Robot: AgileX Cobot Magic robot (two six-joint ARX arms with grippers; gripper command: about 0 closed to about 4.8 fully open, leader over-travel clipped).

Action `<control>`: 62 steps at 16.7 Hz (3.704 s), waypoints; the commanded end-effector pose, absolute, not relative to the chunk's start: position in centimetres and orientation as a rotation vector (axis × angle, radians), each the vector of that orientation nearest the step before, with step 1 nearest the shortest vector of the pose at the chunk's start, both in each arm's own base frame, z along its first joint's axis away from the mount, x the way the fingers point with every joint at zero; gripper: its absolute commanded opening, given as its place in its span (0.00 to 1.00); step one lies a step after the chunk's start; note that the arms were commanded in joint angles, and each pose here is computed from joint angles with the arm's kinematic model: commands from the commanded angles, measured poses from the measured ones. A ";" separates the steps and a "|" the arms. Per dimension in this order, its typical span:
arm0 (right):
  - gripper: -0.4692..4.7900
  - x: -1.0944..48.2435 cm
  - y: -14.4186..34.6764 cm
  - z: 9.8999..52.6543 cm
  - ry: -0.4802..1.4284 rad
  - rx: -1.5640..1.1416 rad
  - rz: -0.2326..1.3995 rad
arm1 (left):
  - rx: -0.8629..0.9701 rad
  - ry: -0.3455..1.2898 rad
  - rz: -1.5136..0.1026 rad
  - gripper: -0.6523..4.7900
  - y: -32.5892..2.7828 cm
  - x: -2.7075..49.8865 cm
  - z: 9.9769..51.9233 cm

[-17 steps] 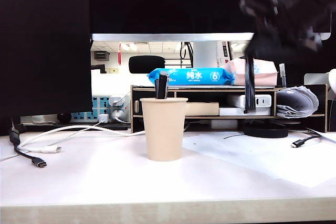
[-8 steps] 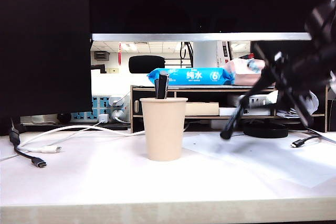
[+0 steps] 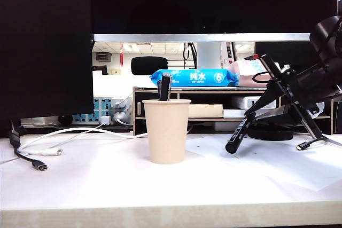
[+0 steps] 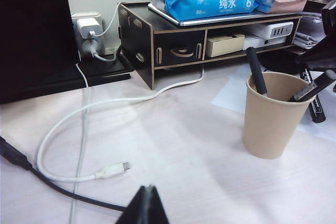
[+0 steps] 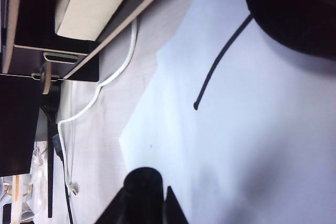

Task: Pick up the marker from the paper cup and put it on the table.

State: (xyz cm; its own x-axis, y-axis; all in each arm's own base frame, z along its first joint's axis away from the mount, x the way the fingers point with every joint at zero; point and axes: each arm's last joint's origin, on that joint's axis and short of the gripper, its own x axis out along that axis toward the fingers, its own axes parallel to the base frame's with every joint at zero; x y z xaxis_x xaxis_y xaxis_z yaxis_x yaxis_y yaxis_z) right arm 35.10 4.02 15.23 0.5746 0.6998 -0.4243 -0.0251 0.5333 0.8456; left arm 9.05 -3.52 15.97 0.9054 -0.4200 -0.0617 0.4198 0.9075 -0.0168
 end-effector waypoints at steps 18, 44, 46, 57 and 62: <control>0.08 22.2 2.4 25.2 0.279 0.367 0.503 | 0.003 0.053 -0.435 0.11 -3.5 9.1 16.1; 0.08 9.5 1.2 17.7 -0.084 0.251 0.329 | 0.004 0.061 -0.435 0.11 -3.5 9.0 16.0; 0.08 9.5 1.2 17.7 -0.083 0.251 0.329 | 0.004 0.061 -0.435 0.11 -3.5 9.0 16.0; 0.08 9.7 0.4 15.5 0.101 0.049 0.013 | 0.004 0.061 -0.435 0.11 -3.5 9.0 16.0; 0.08 9.7 0.3 15.5 0.102 0.046 -0.024 | 0.004 0.061 -0.435 0.11 -3.5 9.0 16.0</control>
